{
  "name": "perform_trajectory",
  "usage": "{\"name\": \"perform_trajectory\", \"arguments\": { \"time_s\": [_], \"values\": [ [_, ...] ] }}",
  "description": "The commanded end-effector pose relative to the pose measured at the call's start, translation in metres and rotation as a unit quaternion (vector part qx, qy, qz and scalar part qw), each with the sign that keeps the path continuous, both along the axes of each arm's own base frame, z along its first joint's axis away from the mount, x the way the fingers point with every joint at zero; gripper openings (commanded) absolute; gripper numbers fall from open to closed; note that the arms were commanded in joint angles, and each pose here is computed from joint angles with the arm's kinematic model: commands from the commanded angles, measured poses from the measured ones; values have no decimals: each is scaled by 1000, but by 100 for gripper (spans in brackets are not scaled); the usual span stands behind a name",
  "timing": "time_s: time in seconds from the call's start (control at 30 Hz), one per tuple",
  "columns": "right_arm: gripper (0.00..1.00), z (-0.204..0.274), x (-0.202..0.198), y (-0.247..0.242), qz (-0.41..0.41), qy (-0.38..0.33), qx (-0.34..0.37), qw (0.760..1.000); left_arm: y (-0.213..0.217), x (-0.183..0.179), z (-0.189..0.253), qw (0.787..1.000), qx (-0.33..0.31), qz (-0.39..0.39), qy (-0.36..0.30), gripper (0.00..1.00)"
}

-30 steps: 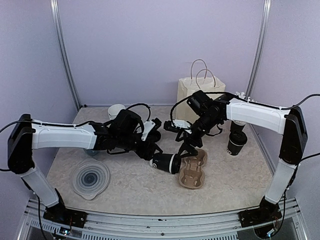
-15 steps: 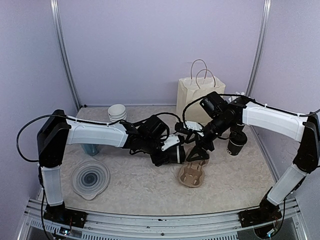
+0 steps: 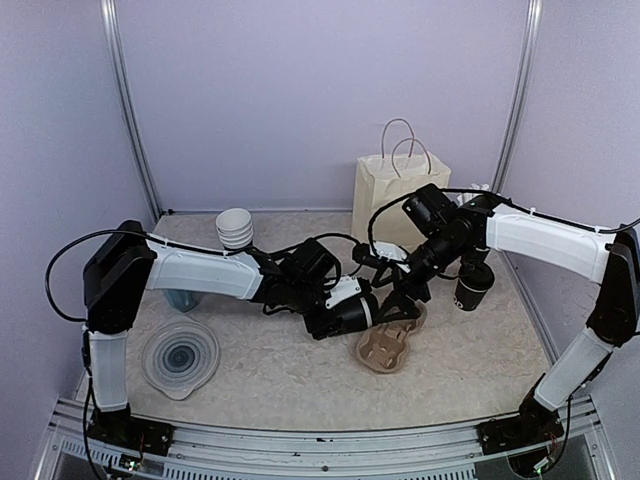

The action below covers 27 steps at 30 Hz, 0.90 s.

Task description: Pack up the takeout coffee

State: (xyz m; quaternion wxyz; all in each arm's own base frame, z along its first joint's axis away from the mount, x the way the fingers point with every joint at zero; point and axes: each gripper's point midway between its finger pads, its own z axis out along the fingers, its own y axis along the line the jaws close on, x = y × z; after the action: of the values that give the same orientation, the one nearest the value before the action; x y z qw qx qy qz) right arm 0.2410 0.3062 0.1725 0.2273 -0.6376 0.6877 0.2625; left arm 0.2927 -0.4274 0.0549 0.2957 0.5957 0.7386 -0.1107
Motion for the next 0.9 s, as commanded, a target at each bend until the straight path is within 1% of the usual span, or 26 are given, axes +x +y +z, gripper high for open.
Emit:
{"name": "perform_trajectory", "arguments": {
  "time_s": [0.0, 0.07, 0.2, 0.27, 0.33, 0.4, 0.43, 0.47, 0.53, 0.57, 0.63, 0.7, 0.8, 0.87],
  "values": [
    [98, 10, -3, 0, 6, 1, 16, 1000, 7, -4, -31, 999, 14, 15, 46, 75],
    [98, 11, -3, -2, 4, 2, 17, 1000, 11, -4, -38, 998, 27, 20, 51, 74],
    [98, 19, 0, -6, -5, 7, 32, 999, 18, -9, -54, 995, 62, 38, 64, 65],
    [97, 26, 5, -9, -12, 7, 42, 999, 16, -13, -47, 995, 48, 44, 70, 62],
    [97, 32, 9, -11, -19, 9, 53, 998, 15, -13, -30, 996, 21, 55, 66, 61],
    [97, 37, 13, -14, -25, 11, 60, 998, 13, -11, 5, 997, -22, 62, 49, 61],
    [97, 39, 17, -16, -31, 12, 63, 997, 13, -11, 15, 996, -40, 69, 45, 61],
    [97, 42, 19, -17, -35, 12, 67, 997, 12, -11, 39, 994, -70, 71, 36, 61],
    [97, 49, 23, -17, -38, 16, 81, 996, 7, -15, 71, 990, -123, 69, 26, 61],
    [97, 53, 25, -17, -38, 19, 89, 995, 5, -19, 94, 985, -158, 63, 18, 61],
    [98, 61, 26, -14, -37, 26, 105, 993, 1, -30, 120, 976, -212, 47, 12, 61],
    [99, 71, 26, -8, -34, 37, 125, 991, -2, -42, 149, 961, -273, 28, -1, 61],
    [100, 86, 26, 0, -33, 64, 151, 986, -3, -53, 178, 943, -333, 17, -12, 62],
    [100, 99, 24, 6, -24, 84, 171, 981, -3, -53, 186, 937, -349, 19, -16, 62]
  ]
}}
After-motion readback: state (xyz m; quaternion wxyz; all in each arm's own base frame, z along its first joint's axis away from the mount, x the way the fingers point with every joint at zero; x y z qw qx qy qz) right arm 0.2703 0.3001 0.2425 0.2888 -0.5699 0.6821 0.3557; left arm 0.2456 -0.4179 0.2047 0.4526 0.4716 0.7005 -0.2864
